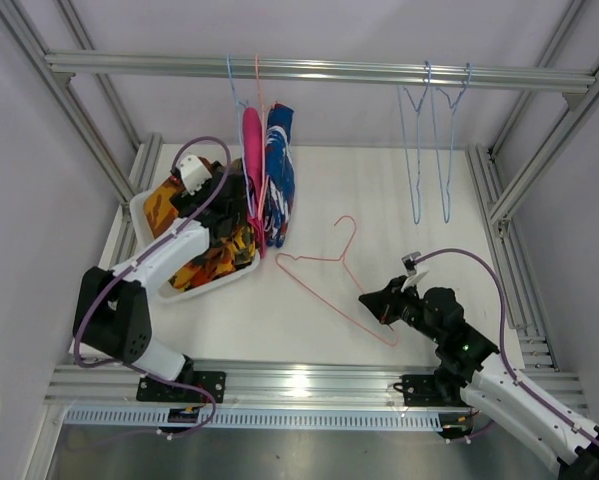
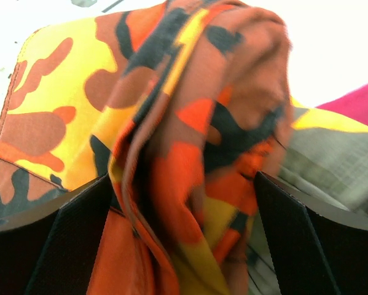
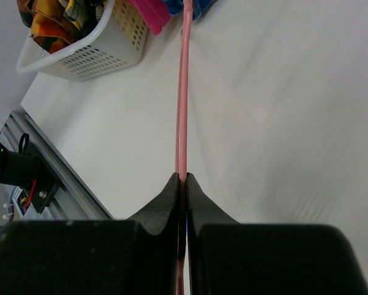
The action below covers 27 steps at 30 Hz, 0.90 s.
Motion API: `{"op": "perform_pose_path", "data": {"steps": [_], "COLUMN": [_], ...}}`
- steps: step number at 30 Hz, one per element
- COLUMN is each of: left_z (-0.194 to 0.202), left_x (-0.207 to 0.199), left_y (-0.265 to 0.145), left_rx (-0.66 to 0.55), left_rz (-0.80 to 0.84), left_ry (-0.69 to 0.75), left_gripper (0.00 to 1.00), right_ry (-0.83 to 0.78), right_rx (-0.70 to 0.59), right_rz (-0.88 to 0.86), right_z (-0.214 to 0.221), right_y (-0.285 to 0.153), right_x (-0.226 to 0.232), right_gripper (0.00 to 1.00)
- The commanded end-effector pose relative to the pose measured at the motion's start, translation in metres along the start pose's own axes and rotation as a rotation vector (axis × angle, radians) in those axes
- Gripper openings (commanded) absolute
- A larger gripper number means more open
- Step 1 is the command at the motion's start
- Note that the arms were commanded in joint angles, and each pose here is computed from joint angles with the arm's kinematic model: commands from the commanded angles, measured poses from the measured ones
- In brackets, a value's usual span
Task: Remove the trousers from the hanger
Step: Place the trousers in the bin.
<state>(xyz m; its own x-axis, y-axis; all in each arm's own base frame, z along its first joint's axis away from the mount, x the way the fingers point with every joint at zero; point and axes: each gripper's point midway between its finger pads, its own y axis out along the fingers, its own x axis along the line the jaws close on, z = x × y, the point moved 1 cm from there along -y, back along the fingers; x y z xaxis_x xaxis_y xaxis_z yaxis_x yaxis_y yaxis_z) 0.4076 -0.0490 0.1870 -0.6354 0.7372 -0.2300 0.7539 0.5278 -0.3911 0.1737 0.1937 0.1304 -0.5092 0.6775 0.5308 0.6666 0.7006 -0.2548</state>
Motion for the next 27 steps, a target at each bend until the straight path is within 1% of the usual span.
{"op": "perform_pose_path", "data": {"steps": [1,2,3,4,6,9,10,13,15,16,18,19,22,23,24,26,27], "left_z": [-0.04,-0.045,-0.06,-0.064,-0.087,-0.105,-0.117,-0.125,-0.128,-0.117,-0.114,-0.102,-0.081,-0.067,-0.062,-0.051,-0.049], "left_x": [-0.015,-0.01,-0.007,-0.006,-0.001,0.008,0.012,0.025,0.037,0.046,0.054,0.06,0.065,0.069,0.07,0.071,0.071], "left_y": [-0.034,-0.04,-0.052,-0.058,-0.079,-0.1,-0.112,-0.123,-0.121,-0.117,-0.117,-0.112,-0.103,-0.097,-0.095,-0.091,-0.089], "left_rx": [-0.024,-0.025,-0.042,-0.035,-0.045,-0.04,-0.052,-0.071,-0.105,-0.095,-0.097,-0.076,-0.023,0.005,0.017,0.035,0.039], "left_rz": [0.102,0.1,0.119,0.141,0.189,0.222,0.251,0.266,0.228,0.196,0.169,0.143,0.113,0.087,0.077,0.06,0.055], "left_ry": [-0.078,-0.073,-0.1,-0.107,-0.124,-0.138,-0.165,-0.163,-0.156,-0.132,-0.171,-0.179,-0.189,-0.196,-0.205,-0.224,-0.228], "left_gripper": [0.99,0.99,0.99,0.99,1.0,0.99,0.99,0.99,0.99,0.99,0.99,0.99,0.99,0.99,0.86,0.68,0.49], "right_ry": [-0.005,-0.005,-0.007,-0.008,-0.017,-0.032,-0.031,-0.029,-0.029,-0.029,-0.034,-0.032,-0.034,-0.033,-0.033,-0.033,-0.034], "right_rx": [-0.05,-0.047,-0.051,-0.048,-0.051,-0.05,-0.05,-0.046,-0.048,-0.055,-0.07,-0.045,-0.03,-0.028,-0.028,-0.028,-0.026], "right_rz": [-0.048,-0.046,-0.049,-0.042,-0.035,-0.022,-0.015,-0.013,-0.021,-0.02,-0.023,-0.007,-0.007,-0.005,-0.005,-0.005,-0.005], "right_z": [-0.014,-0.013,-0.014,-0.014,-0.013,-0.012,-0.011,-0.008,-0.007,-0.009,-0.012,-0.006,-0.002,-0.001,-0.001,0.0,0.001], "right_y": [-0.004,-0.005,-0.006,-0.006,-0.007,-0.006,-0.006,-0.006,-0.007,-0.007,-0.009,-0.009,-0.01,-0.01,-0.01,-0.01,-0.01], "right_x": [0.012,0.012,0.012,0.011,0.009,0.006,0.004,0.002,0.003,0.003,0.004,0.0,-0.001,-0.001,-0.001,-0.002,-0.002], "right_gripper": [0.0,0.0,0.0,0.0,0.0,0.0,0.0,0.0,0.0,0.0,0.0,0.0,0.0,0.0,0.0,0.0,0.0]}}
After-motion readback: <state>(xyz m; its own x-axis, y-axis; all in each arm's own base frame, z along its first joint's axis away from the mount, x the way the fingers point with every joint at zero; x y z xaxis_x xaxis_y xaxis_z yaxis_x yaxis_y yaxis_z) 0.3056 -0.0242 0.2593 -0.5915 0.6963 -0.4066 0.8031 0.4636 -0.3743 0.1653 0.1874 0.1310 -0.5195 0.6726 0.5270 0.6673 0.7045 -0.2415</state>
